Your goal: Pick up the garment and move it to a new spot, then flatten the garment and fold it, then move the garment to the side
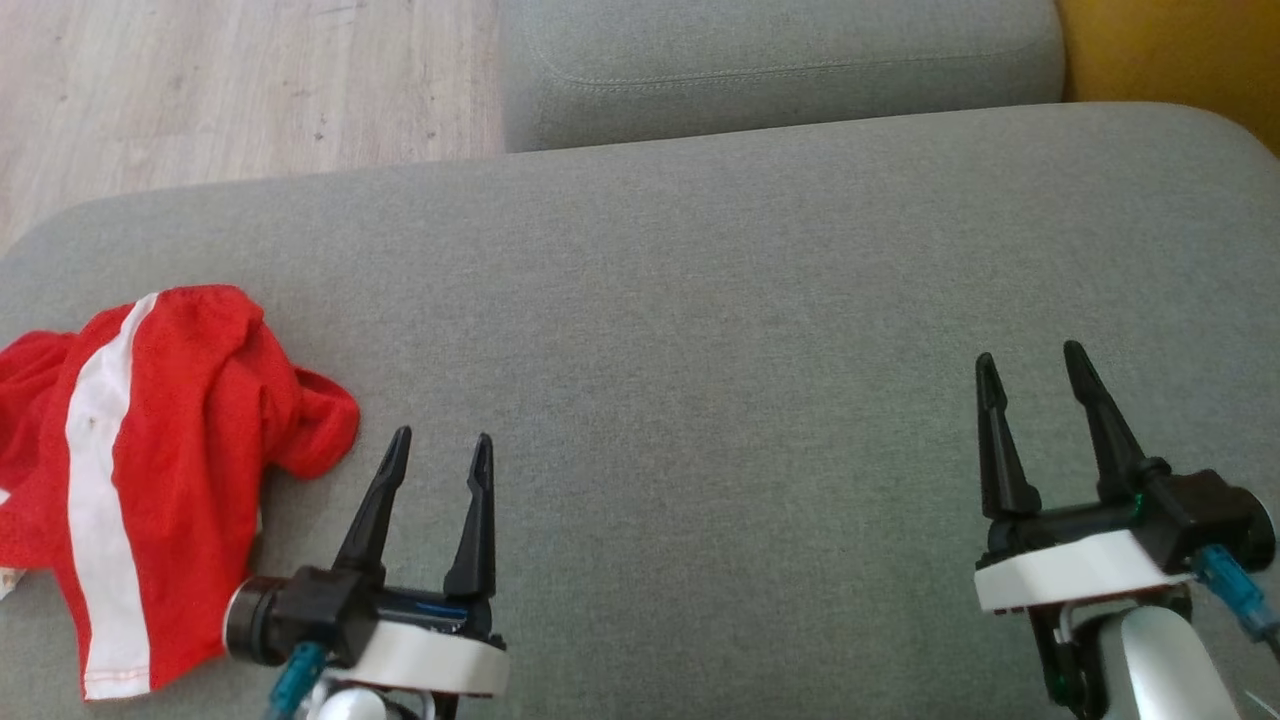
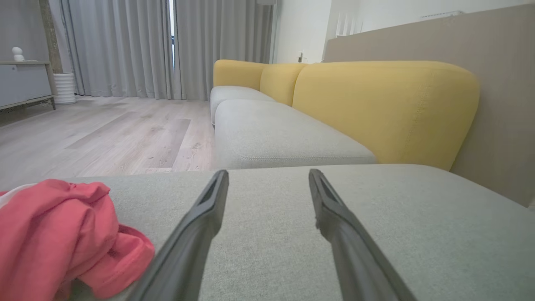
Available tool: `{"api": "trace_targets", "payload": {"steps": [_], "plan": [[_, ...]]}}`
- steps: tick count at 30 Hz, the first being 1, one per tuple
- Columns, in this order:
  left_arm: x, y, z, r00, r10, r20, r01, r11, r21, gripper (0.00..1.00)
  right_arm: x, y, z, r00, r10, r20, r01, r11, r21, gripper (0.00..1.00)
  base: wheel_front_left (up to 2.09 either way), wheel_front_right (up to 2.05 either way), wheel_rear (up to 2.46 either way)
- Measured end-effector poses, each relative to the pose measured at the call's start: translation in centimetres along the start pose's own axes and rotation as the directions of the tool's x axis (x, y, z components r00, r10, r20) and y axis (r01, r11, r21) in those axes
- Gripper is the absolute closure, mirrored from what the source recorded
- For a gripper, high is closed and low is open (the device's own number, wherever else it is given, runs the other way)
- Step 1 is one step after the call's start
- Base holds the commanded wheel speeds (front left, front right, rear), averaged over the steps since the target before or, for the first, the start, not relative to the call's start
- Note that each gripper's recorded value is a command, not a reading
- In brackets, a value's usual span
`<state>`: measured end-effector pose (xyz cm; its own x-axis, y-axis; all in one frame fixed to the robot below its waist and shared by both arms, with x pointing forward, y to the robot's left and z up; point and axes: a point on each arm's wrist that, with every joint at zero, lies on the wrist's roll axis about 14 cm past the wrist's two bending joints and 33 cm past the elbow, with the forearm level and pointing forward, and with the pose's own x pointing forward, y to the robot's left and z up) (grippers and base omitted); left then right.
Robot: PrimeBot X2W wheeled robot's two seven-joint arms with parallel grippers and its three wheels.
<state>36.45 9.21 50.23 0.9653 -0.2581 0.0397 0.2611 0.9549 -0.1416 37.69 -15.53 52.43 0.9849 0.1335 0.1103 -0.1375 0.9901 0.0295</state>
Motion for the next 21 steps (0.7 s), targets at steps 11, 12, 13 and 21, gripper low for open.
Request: {"api": "trace_targets", "payload": {"steps": [11,12,13,21], "plan": [[-0.1,1.2,1.8,0.997,0.015,0.080,-0.009,0.997,-0.080,0.00,-0.7,-0.2,0.1,1.000,-0.021,0.023,0.019,0.997,0.078,0.00,0.00,0.00,0.00],[-0.3,1.1,1.7,0.997,0.006,0.076,-0.001,0.998,-0.068,0.00,-0.9,-0.2,-0.2,1.000,-0.022,0.014,0.021,0.997,0.079,0.00,0.00,0.00,0.00],[-0.4,1.0,1.4,0.997,-0.001,0.071,0.004,0.999,-0.053,0.00,-1.1,-0.2,-0.5,1.000,-0.021,0.007,0.021,0.997,0.072,0.00,0.00,0.00,0.00],[-0.7,0.5,0.9,0.998,-0.022,0.056,0.024,0.999,-0.032,0.00,-1.4,-0.1,-0.9,1.000,-0.019,-0.005,0.020,0.997,0.070,0.00,0.00,0.00,0.00]]}}
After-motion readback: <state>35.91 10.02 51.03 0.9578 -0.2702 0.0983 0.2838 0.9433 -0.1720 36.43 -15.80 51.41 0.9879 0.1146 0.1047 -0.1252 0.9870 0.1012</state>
